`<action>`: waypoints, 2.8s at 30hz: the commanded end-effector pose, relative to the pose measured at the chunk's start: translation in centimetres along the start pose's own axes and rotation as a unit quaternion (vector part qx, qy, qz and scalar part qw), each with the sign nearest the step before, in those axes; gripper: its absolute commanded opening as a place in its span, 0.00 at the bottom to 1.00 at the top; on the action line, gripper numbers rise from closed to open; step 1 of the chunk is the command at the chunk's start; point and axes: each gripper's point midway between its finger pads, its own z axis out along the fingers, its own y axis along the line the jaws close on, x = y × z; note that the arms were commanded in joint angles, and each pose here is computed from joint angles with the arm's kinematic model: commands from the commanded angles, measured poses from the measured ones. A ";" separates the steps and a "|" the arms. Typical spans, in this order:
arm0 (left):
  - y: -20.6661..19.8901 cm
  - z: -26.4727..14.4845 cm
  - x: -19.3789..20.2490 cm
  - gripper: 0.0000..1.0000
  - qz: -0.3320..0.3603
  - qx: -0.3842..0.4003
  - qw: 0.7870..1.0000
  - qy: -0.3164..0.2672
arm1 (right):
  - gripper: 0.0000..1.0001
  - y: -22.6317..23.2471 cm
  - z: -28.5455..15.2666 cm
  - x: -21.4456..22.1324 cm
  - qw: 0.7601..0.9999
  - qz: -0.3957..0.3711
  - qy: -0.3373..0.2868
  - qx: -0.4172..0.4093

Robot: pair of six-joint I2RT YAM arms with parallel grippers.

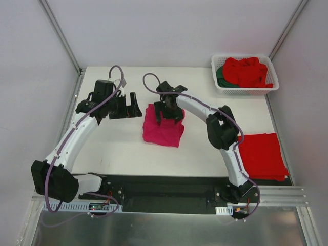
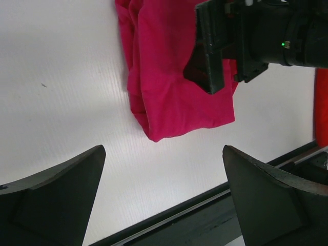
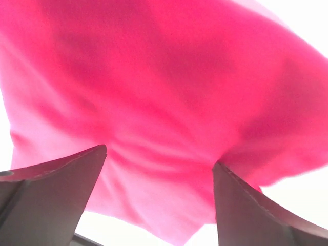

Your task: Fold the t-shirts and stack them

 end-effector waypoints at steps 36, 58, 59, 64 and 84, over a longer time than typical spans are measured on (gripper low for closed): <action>7.6 -2.4 2.4 0.99 -0.074 -0.130 0.989 -0.012 | 0.96 1.1 -1.8 -2.5 0.778 -0.625 -0.059 -0.027; 10.9 -4.9 2.8 0.99 -0.120 -0.178 0.975 -0.051 | 0.96 -0.1 2.4 -0.3 0.794 -0.606 0.008 -0.050; 10.9 -4.9 2.9 0.99 -0.121 -0.178 0.975 -0.049 | 0.96 -0.5 2.5 -0.2 0.800 -0.598 0.013 -0.046; 10.8 -4.7 3.0 0.99 -0.122 -0.173 0.976 -0.046 | 0.96 -3.1 2.7 -0.2 0.847 -0.530 0.036 -0.015; 10.4 -3.9 2.8 0.99 -0.124 -0.152 0.980 -0.038 | 0.96 -16.9 -3.0 5.0 0.981 -0.073 0.107 0.147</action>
